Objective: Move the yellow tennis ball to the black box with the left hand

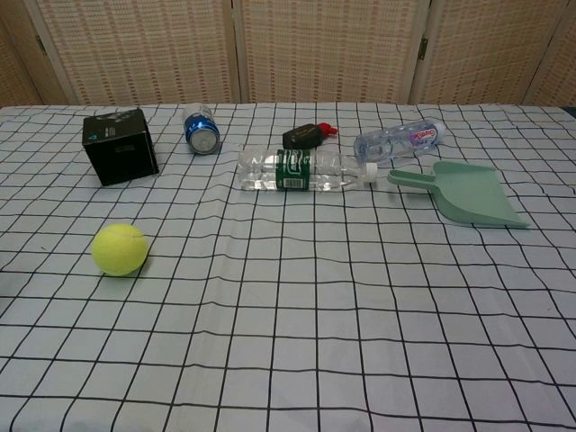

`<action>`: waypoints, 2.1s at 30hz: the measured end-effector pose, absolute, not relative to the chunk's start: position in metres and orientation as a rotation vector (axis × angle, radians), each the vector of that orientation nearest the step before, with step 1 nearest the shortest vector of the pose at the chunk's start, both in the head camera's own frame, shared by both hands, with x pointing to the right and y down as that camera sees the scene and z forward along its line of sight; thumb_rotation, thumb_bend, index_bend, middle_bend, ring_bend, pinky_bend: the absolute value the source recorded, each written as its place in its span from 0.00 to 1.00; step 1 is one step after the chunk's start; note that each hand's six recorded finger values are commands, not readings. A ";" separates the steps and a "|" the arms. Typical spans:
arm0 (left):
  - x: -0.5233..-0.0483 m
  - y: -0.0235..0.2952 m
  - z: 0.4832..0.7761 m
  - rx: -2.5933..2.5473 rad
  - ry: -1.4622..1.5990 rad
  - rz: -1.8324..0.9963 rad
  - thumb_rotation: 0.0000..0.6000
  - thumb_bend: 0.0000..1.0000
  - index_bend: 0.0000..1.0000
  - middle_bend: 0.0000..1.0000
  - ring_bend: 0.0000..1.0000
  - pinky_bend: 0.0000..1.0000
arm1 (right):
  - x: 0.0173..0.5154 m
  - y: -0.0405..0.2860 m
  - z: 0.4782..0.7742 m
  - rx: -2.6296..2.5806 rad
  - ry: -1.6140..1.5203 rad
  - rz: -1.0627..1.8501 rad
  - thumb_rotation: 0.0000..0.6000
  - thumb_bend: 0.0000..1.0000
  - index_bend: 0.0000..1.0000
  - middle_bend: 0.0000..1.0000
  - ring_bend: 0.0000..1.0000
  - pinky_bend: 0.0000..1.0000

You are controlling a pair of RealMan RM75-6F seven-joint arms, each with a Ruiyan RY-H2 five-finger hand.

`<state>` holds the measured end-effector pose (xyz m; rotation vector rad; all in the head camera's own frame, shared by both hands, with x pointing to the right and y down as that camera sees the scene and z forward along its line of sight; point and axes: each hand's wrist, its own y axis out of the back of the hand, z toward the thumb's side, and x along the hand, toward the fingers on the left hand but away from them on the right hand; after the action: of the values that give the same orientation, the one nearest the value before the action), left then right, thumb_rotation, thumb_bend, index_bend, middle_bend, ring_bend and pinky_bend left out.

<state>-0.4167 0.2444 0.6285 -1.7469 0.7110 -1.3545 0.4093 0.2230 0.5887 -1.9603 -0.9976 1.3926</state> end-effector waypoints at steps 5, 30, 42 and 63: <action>-0.416 0.245 0.628 -1.748 0.708 -1.353 1.00 0.56 0.31 0.36 0.30 0.19 | 0.410 0.223 0.589 -1.960 -0.995 1.396 1.00 0.16 0.00 0.00 0.00 0.00; -0.407 0.249 0.619 -1.758 0.712 -1.311 1.00 0.75 0.36 0.46 0.39 0.61 | 0.412 0.223 0.593 -1.966 -0.997 1.419 1.00 0.16 0.00 0.00 0.00 0.00; -0.379 0.265 0.624 -1.841 0.734 -1.421 1.00 0.88 0.54 0.66 0.59 0.78 | 0.413 0.219 0.589 -1.967 -1.022 1.409 1.00 0.16 0.00 0.00 0.00 0.00; -0.312 0.278 0.675 -2.436 1.360 -1.292 1.00 0.88 0.48 0.58 0.55 0.77 | 0.413 0.219 0.587 -1.967 -1.026 1.396 1.00 0.16 0.00 0.00 0.00 0.00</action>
<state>-0.3123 0.2781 0.6746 -2.4363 1.3597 -1.2916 0.4126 0.2187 0.5866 -1.9673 -1.0263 1.3955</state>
